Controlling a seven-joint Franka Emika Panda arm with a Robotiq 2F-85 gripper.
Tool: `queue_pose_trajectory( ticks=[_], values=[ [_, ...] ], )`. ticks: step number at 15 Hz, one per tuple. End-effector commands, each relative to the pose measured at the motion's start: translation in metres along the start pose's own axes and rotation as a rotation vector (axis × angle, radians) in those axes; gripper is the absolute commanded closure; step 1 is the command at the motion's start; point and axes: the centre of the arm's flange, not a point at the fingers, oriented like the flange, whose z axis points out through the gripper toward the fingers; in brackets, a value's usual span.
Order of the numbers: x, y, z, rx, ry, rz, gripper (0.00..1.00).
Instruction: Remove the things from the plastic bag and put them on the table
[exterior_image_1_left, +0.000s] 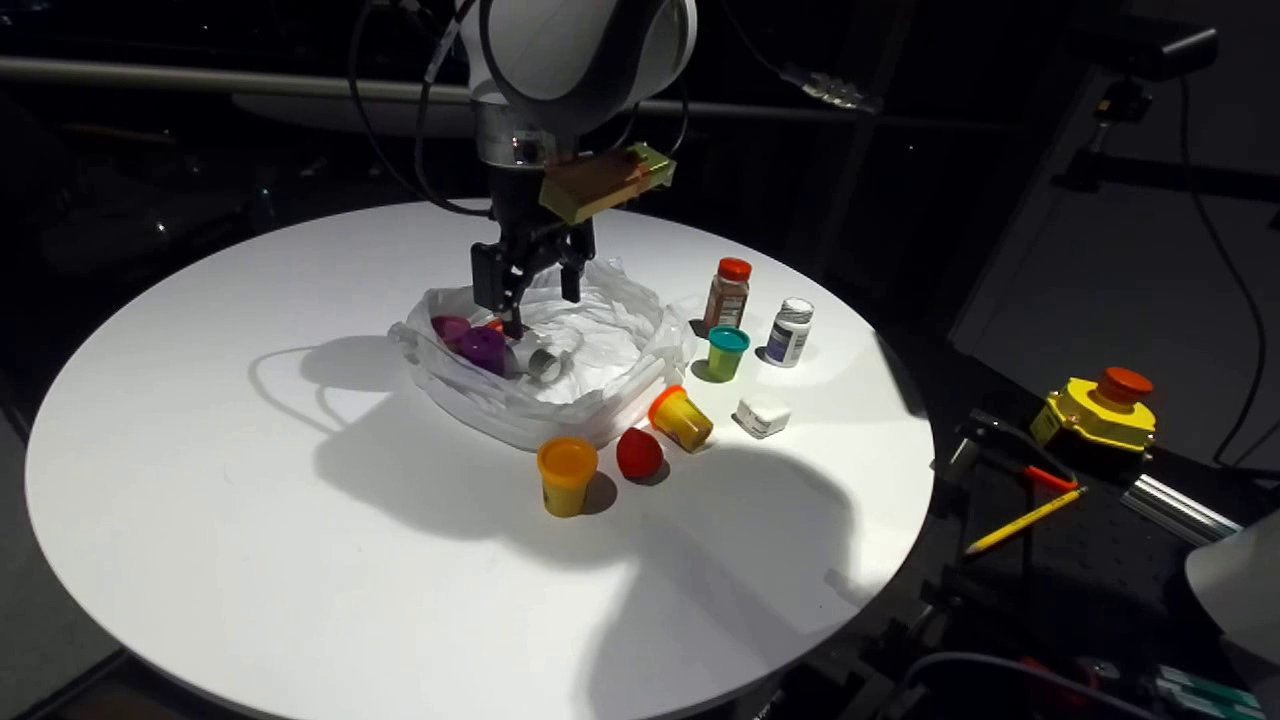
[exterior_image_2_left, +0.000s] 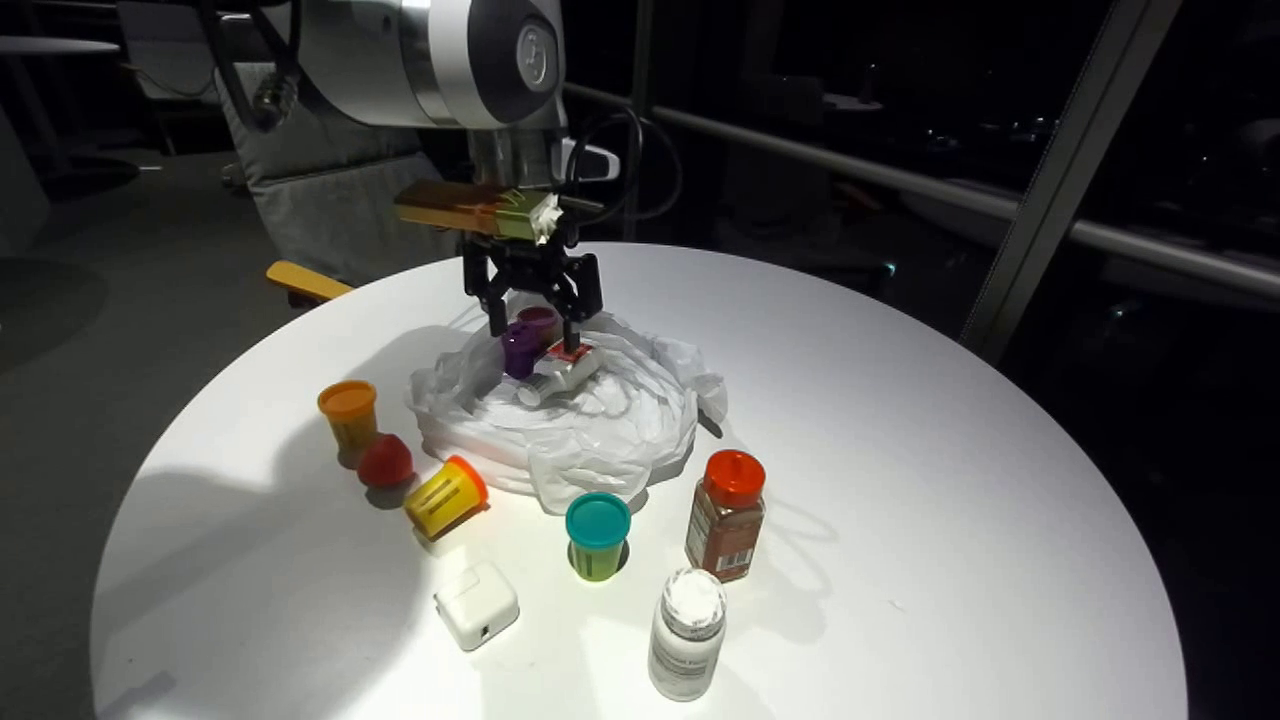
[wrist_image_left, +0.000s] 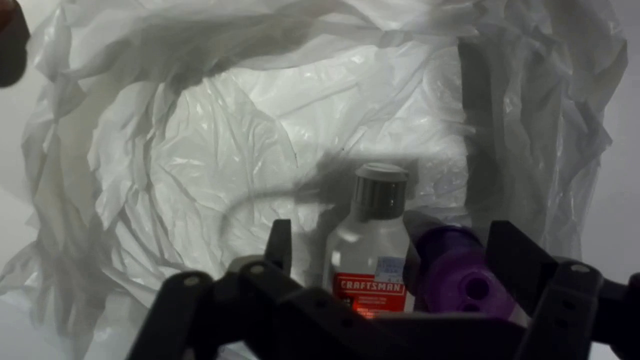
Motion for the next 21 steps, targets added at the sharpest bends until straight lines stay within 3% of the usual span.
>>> queue_pose_trajectory(
  ticks=[1, 8, 17, 19, 21],
  values=[
    [0.024, -0.012, 0.004, 0.060, 0.040, -0.056, 0.00],
    [0.038, -0.034, 0.023, 0.097, 0.047, -0.106, 0.00],
    [0.046, -0.031, 0.012, 0.108, 0.087, -0.087, 0.00],
    [0.045, -0.030, 0.012, 0.109, 0.077, -0.090, 0.07],
    [0.042, -0.030, 0.014, 0.111, 0.066, -0.091, 0.04]
  ],
)
